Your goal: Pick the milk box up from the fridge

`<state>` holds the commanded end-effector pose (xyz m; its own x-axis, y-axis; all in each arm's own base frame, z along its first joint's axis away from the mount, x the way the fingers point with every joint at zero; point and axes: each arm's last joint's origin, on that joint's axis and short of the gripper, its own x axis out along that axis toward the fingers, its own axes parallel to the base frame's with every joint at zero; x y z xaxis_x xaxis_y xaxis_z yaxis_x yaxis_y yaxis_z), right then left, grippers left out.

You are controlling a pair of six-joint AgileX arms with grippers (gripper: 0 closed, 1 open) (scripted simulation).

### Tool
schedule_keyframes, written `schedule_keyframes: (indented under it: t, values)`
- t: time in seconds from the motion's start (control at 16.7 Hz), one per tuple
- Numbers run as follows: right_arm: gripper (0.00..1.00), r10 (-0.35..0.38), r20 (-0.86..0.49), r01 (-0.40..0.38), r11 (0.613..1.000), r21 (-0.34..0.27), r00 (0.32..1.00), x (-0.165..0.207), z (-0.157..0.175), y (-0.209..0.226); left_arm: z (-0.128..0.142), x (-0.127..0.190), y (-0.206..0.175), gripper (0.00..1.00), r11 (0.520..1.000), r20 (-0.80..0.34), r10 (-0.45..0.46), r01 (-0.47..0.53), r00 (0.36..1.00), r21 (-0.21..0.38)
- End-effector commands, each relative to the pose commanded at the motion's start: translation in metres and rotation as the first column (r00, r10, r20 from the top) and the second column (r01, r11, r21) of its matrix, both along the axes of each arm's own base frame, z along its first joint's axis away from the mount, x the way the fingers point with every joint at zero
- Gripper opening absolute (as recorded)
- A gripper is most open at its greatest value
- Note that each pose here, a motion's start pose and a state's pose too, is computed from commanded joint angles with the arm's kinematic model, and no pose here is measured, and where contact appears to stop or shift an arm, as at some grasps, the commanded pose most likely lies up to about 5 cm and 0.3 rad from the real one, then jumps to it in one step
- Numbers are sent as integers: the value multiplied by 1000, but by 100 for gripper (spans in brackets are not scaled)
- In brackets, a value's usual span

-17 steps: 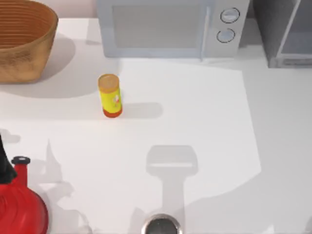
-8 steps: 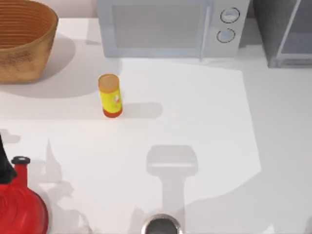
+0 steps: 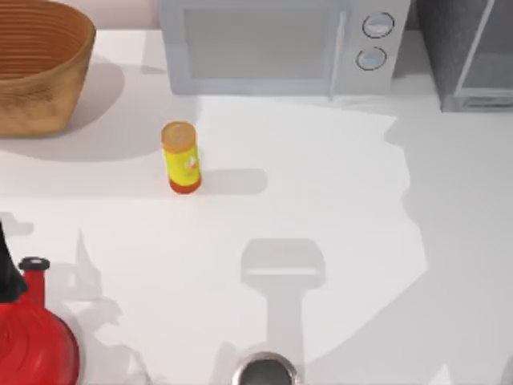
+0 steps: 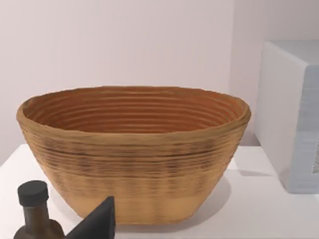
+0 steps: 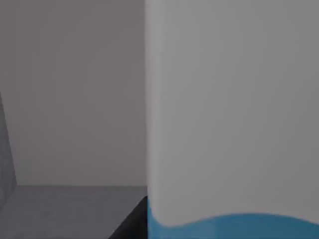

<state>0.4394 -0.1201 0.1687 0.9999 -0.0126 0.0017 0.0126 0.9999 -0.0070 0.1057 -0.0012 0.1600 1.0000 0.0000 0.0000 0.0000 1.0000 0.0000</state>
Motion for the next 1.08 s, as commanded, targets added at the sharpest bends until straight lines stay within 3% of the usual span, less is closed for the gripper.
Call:
schedule_keyframes:
  t: [0.3, 0.78, 1.08]
  values:
    - [0, -5, 5, 5, 1000, -5, 1000, -10, 2, -2, 0, 0, 0, 100, 1000, 0, 0, 0, 1000, 0]
    - [0, -2, -12, 2, 1000, 5, 1000, -94, -3, 1, 0, 0, 0, 100, 1000, 0, 0, 0, 1000, 0]
    - [0, 4, -10, -4, 1000, 7, 1000, -99, -4, 3, 0, 0, 0, 100, 1000, 0, 0, 0, 1000, 0]
